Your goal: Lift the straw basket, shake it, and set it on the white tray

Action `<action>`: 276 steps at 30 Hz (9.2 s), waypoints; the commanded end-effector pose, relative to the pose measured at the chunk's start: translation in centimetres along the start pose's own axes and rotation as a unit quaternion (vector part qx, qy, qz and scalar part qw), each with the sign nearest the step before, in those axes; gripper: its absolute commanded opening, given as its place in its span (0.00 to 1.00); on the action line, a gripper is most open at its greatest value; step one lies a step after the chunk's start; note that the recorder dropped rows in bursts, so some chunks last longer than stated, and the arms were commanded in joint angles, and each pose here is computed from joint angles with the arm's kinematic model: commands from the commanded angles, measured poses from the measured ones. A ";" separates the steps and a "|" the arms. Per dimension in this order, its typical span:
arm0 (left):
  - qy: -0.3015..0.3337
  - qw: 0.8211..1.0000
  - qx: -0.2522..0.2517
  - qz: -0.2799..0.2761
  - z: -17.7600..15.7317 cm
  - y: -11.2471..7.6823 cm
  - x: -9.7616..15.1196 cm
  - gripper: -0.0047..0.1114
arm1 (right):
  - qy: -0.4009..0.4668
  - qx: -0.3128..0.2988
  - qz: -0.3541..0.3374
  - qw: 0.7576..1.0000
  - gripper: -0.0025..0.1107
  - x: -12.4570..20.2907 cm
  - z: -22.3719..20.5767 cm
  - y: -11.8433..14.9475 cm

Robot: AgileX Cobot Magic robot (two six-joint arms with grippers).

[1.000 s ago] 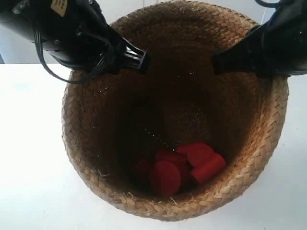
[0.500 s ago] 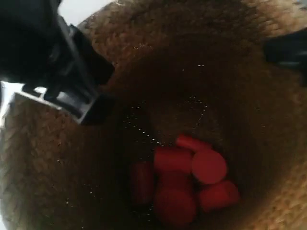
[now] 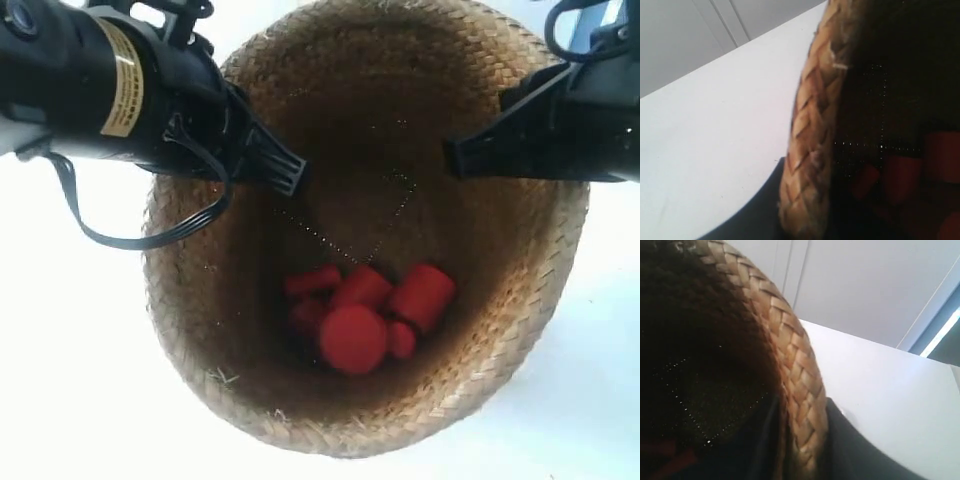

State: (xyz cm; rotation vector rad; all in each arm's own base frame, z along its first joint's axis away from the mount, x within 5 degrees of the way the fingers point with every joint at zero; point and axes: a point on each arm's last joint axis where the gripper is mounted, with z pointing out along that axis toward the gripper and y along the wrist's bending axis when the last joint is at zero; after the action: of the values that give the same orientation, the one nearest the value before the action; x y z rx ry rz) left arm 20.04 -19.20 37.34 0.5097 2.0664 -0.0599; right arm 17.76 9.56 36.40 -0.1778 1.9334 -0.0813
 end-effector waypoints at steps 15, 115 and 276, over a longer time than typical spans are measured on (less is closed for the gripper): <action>0.033 0.997 0.071 0.011 -0.9 -1.7 -3.1 0.04 | 0.040 -0.006 -0.021 0.999 0.02 -3.5 -2.5 -1.4; 0.011 0.991 0.134 -0.015 16.6 -2.0 -10.5 0.60 | 0.322 0.090 -0.056 0.941 0.62 0.1 14.6 -7.2; -0.039 0.980 -0.189 -0.037 -6.0 9.0 30.6 0.04 | -0.031 0.028 0.050 0.998 0.68 -3.2 -2.6 -8.6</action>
State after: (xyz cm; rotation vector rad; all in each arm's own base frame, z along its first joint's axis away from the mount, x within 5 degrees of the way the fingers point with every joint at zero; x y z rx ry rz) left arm 4.93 0.89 16.37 0.0902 1.9907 0.2350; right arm 17.33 1.57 41.41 -0.0494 1.8827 -0.0677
